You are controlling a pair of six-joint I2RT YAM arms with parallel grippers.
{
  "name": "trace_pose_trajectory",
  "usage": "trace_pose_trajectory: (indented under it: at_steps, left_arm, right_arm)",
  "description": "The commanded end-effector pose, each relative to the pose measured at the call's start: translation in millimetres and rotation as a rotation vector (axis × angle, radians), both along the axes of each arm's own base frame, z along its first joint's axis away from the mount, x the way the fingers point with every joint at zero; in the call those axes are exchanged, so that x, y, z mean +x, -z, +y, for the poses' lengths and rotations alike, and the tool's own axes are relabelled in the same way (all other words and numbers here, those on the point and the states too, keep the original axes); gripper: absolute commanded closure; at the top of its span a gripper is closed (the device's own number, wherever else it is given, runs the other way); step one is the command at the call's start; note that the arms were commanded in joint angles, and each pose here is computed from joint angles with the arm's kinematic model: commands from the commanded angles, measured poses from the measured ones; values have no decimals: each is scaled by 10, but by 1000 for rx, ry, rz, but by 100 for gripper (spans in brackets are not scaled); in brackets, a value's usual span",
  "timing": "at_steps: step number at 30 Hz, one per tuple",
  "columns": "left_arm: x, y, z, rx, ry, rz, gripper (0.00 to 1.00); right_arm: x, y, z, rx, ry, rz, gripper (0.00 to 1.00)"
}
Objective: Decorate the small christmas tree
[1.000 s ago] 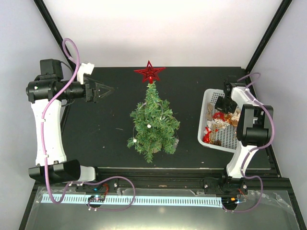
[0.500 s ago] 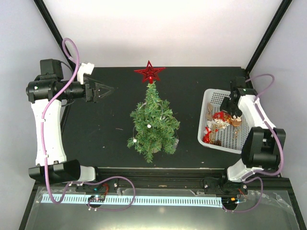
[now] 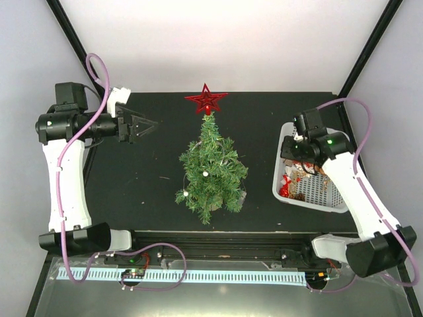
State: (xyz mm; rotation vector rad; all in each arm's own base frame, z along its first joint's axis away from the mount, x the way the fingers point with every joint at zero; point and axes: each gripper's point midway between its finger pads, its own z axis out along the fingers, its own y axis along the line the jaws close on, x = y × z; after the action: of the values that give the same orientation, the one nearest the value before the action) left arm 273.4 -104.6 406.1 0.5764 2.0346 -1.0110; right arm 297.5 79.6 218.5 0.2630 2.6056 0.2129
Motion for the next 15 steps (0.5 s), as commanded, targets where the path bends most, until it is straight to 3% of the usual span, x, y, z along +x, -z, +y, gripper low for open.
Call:
trace_pose_trajectory:
  at_steps: [1,15]
  left_arm:
    - [-128,-61,-60,-14,21,-20,1]
    - [-122,-3,-47,4,2,-13,1]
  right_arm:
    - [-249,-468,335,100,-67,-72,97]
    - [-660,-1446,1214,311,-311,-231,95]
